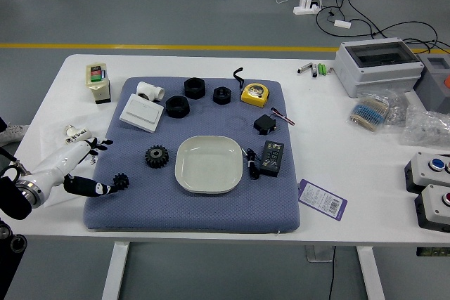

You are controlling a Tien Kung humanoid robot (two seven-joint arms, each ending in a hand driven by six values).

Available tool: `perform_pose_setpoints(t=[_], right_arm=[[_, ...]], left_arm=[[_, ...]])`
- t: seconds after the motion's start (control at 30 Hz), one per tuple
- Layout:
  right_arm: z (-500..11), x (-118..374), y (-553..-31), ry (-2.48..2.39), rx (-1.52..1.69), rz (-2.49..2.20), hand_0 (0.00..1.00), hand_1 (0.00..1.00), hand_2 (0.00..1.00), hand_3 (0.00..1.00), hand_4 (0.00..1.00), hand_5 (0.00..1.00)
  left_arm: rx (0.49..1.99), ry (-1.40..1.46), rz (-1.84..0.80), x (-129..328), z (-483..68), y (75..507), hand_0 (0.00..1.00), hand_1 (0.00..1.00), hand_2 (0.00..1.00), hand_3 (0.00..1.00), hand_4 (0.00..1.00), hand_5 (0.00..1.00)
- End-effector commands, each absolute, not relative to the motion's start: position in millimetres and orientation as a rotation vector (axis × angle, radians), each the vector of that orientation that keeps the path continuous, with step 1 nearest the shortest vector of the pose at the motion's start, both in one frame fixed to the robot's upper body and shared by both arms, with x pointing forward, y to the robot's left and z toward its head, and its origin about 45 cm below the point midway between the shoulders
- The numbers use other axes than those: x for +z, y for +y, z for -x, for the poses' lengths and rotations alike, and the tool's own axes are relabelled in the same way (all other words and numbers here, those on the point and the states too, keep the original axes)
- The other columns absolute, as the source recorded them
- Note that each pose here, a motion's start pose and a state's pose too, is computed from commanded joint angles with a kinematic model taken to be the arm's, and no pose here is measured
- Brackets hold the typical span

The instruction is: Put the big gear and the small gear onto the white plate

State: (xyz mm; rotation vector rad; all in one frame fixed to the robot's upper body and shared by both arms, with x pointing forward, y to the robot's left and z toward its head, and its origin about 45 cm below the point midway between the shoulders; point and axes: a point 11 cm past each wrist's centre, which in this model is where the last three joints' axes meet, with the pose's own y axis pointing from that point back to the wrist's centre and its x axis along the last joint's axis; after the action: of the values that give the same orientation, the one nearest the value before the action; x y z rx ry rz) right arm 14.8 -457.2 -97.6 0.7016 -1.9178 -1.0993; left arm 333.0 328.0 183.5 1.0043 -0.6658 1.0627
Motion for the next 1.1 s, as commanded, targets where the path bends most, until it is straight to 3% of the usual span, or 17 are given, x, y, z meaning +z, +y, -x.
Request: perform_pose_setpoints(t=[0.03, 0.2, 0.23, 0.4, 0.43, 0.6, 0.63, 0.8, 0.83, 1.1], right_arm=[[-14.9, -97.6, -457.3, -1.918, -1.099, -0.702, 0.607, 0.624, 0.725, 0.534, 0.728, 0.689], [-14.5, -97.5, -457.5, -1.919, -1.100, -0.700, 0.607, 0.624, 0.725, 0.534, 0.728, 0.689], [-14.4, -97.5, -457.5, -1.919, -1.100, -0.700, 0.607, 0.624, 0.725, 0.534, 0.728, 0.689], [-13.3, -97.4, -457.9, -1.917, -1.100, -0.698, 0.607, 0.624, 0.725, 0.534, 0.728, 0.689], [-13.1, -97.4, -457.9, -1.918, -1.100, -0.697, 0.607, 0.624, 0.725, 0.534, 0.728, 0.689], [-12.7, -97.4, -458.1, -1.917, -1.101, -0.696, 0.607, 0.624, 0.725, 0.534, 0.728, 0.689], [-12.7, -97.4, -458.1, -1.917, -1.100, -0.696, 0.607, 0.624, 0.725, 0.534, 0.728, 0.689], [-13.1, -97.2, -458.4, -1.917, -1.099, -0.697, 0.607, 0.624, 0.725, 0.534, 0.728, 0.689], [-13.5, -97.2, -458.4, -1.918, -1.099, -0.698, 0.608, 0.624, 0.725, 0.534, 0.728, 0.688], [-15.3, -97.0, -458.5, -1.920, -1.098, -0.700, 0.607, 0.624, 0.726, 0.534, 0.729, 0.689]], left_arm=[[1.062, -0.661, -0.998, 182.7, -332.7, 326.4, 0.621, 0.648, 0.694, 0.787, 0.985, 0.130], [1.056, -0.656, -0.960, 179.6, -331.9, 315.1, 0.621, 0.648, 0.694, 0.787, 0.985, 0.130], [1.056, -0.658, -0.955, 179.0, -331.9, 313.5, 0.507, 0.557, 0.576, 0.651, 0.784, 0.028], [1.049, -0.673, -0.943, 173.2, -332.7, 306.8, 0.507, 0.557, 0.576, 0.651, 0.784, 0.028], [1.048, -0.678, -0.944, 171.0, -333.0, 306.1, 0.429, 0.488, 0.523, 0.589, 0.560, 0.002], [1.043, -0.691, -0.950, 166.2, -333.9, 305.5, 0.429, 0.488, 0.523, 0.589, 0.560, 0.002], [1.043, -0.692, -0.952, 165.7, -334.0, 305.7, 0.354, 0.429, 0.477, 0.553, 0.306, 0.002], [1.044, -0.700, -0.949, 164.6, -334.1, 305.2, 0.354, 0.429, 0.477, 0.553, 0.306, 0.002], [1.045, -0.703, -0.945, 165.0, -334.3, 304.9, 0.287, 0.361, 0.411, 0.497, 0.040, 0.002], [1.056, -0.738, -0.912, 171.6, -336.2, 303.0, 0.287, 0.353, 0.404, 0.491, 0.027, 0.002]])
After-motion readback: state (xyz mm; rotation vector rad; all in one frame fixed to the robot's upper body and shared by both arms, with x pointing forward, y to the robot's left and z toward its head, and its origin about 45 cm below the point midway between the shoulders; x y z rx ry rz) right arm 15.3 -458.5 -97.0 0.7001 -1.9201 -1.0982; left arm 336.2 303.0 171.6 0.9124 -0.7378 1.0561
